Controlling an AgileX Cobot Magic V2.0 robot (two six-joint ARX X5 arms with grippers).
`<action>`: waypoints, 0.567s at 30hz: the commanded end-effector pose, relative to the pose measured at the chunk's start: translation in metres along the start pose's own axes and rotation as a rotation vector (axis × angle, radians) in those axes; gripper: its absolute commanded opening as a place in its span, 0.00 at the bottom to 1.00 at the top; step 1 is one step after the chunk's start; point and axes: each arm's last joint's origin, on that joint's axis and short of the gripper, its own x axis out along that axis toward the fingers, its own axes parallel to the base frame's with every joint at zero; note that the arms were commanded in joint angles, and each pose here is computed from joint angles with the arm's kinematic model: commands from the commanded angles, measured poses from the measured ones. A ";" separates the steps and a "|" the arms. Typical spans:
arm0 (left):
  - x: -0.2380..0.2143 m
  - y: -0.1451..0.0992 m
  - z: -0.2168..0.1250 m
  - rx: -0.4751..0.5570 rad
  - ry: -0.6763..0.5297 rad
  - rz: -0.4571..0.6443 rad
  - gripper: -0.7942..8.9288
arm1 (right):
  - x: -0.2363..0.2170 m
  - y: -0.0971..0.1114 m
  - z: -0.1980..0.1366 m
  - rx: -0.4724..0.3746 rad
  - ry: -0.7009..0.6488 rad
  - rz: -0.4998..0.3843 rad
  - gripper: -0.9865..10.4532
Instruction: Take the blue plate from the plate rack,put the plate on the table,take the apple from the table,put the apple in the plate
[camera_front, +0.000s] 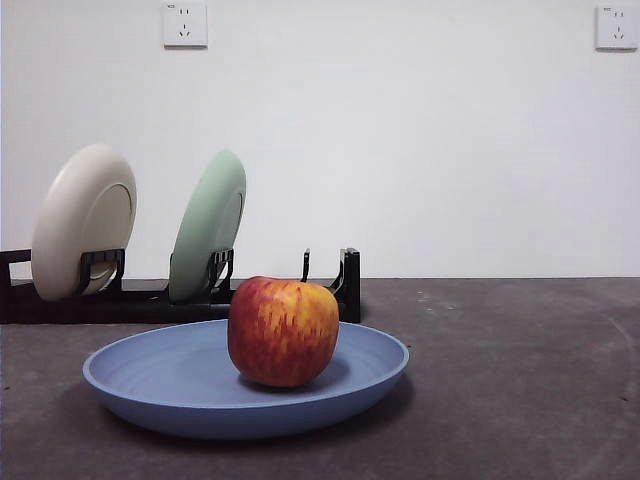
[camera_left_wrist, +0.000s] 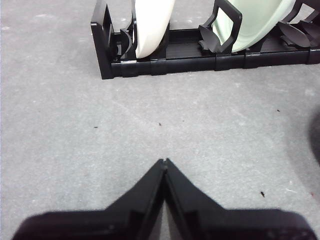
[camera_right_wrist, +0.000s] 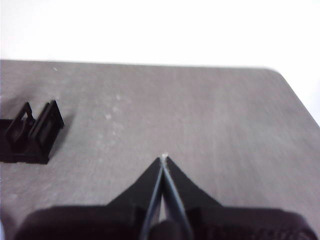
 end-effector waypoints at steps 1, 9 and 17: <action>0.001 0.000 -0.002 -0.001 0.001 -0.003 0.08 | 0.025 0.001 -0.042 -0.102 -0.039 0.051 0.09; 0.001 0.000 -0.002 -0.001 0.001 -0.004 0.08 | 0.044 -0.009 -0.125 -0.043 -0.132 0.060 0.09; 0.001 0.000 -0.002 -0.001 0.001 -0.003 0.08 | 0.046 -0.015 -0.165 -0.029 -0.140 -0.031 0.09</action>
